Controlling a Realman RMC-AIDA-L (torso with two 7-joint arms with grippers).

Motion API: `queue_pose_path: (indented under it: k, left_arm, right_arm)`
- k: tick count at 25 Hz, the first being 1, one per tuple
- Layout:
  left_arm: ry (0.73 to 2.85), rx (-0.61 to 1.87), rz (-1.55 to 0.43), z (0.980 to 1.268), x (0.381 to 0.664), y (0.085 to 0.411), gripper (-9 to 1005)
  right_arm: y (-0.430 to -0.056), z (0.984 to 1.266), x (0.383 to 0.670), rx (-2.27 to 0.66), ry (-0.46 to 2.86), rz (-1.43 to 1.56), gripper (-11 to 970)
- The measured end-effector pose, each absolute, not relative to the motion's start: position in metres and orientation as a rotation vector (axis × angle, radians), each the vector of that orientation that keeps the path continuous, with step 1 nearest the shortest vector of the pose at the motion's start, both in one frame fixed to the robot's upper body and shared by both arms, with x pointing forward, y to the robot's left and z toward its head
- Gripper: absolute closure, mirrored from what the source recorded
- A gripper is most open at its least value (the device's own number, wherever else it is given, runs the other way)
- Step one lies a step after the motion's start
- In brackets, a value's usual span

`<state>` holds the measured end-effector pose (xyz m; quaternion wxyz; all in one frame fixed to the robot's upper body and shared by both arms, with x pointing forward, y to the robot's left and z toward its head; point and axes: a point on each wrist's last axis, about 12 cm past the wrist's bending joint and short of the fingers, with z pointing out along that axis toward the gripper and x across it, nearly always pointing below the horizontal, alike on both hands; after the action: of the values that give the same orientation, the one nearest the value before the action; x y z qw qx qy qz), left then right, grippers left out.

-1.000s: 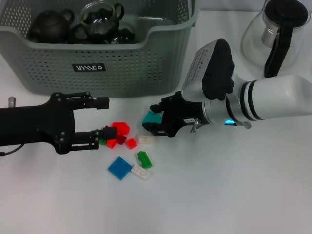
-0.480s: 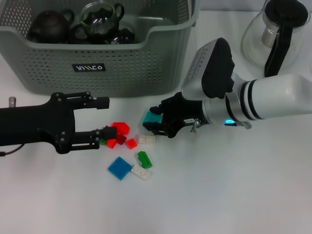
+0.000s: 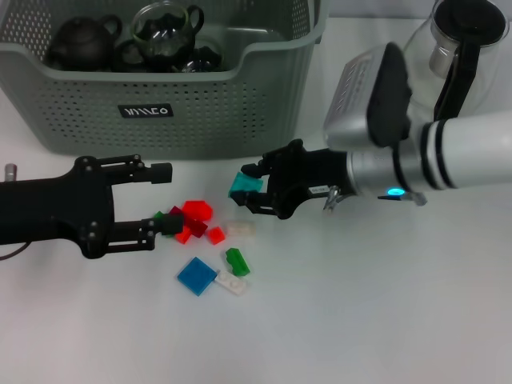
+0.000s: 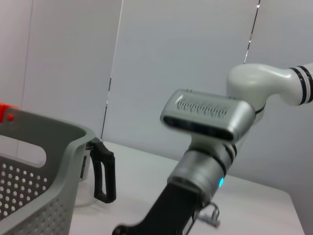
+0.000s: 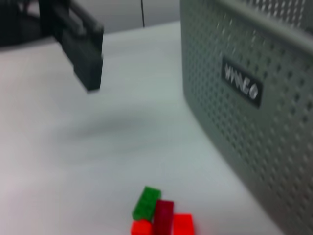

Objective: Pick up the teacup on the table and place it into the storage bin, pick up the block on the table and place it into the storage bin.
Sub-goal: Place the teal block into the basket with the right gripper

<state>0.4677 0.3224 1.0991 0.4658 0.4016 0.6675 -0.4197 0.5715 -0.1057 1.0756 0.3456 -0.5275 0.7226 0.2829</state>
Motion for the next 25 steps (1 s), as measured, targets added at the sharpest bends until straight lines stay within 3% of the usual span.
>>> queue_pose_path:
  k: [5, 18, 25]
  left_arm:
    - [1.666, 0.957, -0.997, 1.098, 0.465, 0.331, 290]
    - [1.691, 0.922, -0.975, 1.096, 0.463, 0.337, 289]
    - [1.683, 0.929, -0.972, 1.097, 0.467, 0.335, 289]
  right_arm:
    - [-0.117, 1.108, 0.568, -1.388, 1.832, 0.84, 540]
    - [-0.138, 1.233, 0.556, -1.427, 1.538, 1.053, 542]
    - [-0.106, 1.273, 0.601, -1.29, 1.48, 0.962, 532]
